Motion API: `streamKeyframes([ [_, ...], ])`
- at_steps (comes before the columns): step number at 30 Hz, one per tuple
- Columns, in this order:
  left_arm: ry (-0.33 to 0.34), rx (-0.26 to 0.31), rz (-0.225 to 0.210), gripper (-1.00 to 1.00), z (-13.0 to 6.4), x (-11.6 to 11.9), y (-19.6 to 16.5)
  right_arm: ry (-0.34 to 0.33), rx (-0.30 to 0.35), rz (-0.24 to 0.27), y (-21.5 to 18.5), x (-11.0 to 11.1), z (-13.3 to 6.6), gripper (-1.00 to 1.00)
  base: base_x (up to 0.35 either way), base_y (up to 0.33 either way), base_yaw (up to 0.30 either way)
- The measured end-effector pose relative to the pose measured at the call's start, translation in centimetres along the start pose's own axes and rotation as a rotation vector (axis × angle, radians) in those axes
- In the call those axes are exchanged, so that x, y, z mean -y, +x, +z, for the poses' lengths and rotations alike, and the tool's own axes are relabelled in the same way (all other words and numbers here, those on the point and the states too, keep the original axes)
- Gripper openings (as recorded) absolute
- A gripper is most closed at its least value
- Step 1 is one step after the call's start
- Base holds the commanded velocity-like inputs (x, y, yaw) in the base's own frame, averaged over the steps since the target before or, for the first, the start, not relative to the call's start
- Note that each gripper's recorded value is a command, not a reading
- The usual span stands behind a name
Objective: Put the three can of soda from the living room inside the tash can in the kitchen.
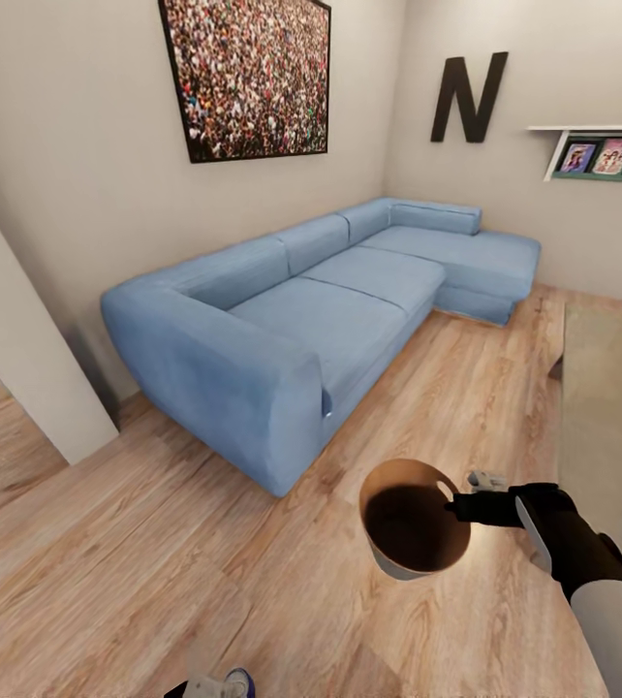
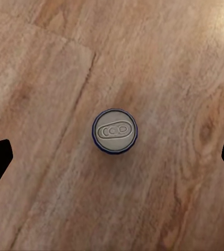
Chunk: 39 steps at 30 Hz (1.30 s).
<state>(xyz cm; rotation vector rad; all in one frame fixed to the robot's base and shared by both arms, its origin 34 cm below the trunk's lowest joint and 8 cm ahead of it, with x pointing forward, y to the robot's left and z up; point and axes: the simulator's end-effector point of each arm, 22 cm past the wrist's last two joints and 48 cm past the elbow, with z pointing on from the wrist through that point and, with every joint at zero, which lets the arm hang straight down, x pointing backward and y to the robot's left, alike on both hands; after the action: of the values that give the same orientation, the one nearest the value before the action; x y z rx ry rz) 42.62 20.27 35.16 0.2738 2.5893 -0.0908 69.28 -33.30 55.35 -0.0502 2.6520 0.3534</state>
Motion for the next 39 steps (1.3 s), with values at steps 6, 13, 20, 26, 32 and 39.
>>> streamKeyframes([
  [6, 0.001, -0.009, 0.0, 1.0, 1.0, 0.0, 1.2, 0.002, 0.006, -0.007, 0.5, 0.3, 1.1, -1.0, 0.0, 0.0, 0.0],
  [13, 0.003, -0.019, -0.001, 1.0, 2.2, 0.1, 2.6, 0.001, 0.009, -0.013, 1.1, 0.5, 2.4, -1.0, 0.0, 0.0, 0.0],
  [20, 0.005, -0.028, -0.003, 1.0, 3.4, 0.2, 4.0, 0.002, 0.002, -0.013, 2.3, 1.0, 3.9, -1.0, 0.0, 0.0, 0.0],
  [26, 0.006, -0.037, -0.004, 1.0, 4.4, 0.3, 5.3, 0.002, 0.005, -0.016, 3.0, 1.2, 5.0, -1.0, 0.0, 0.0, 0.0],
  [32, 0.008, -0.045, -0.005, 1.0, 5.4, 0.5, 6.5, 0.003, 0.014, -0.024, 3.4, 1.5, 6.1, -1.0, 0.0, 0.0, 0.0],
  [39, 0.01, -0.055, -0.006, 1.0, 6.3, 0.6, 7.7, 0.003, 0.009, -0.024, 4.2, 1.8, 7.3, -1.0, 0.0, 0.0, 0.0],
])
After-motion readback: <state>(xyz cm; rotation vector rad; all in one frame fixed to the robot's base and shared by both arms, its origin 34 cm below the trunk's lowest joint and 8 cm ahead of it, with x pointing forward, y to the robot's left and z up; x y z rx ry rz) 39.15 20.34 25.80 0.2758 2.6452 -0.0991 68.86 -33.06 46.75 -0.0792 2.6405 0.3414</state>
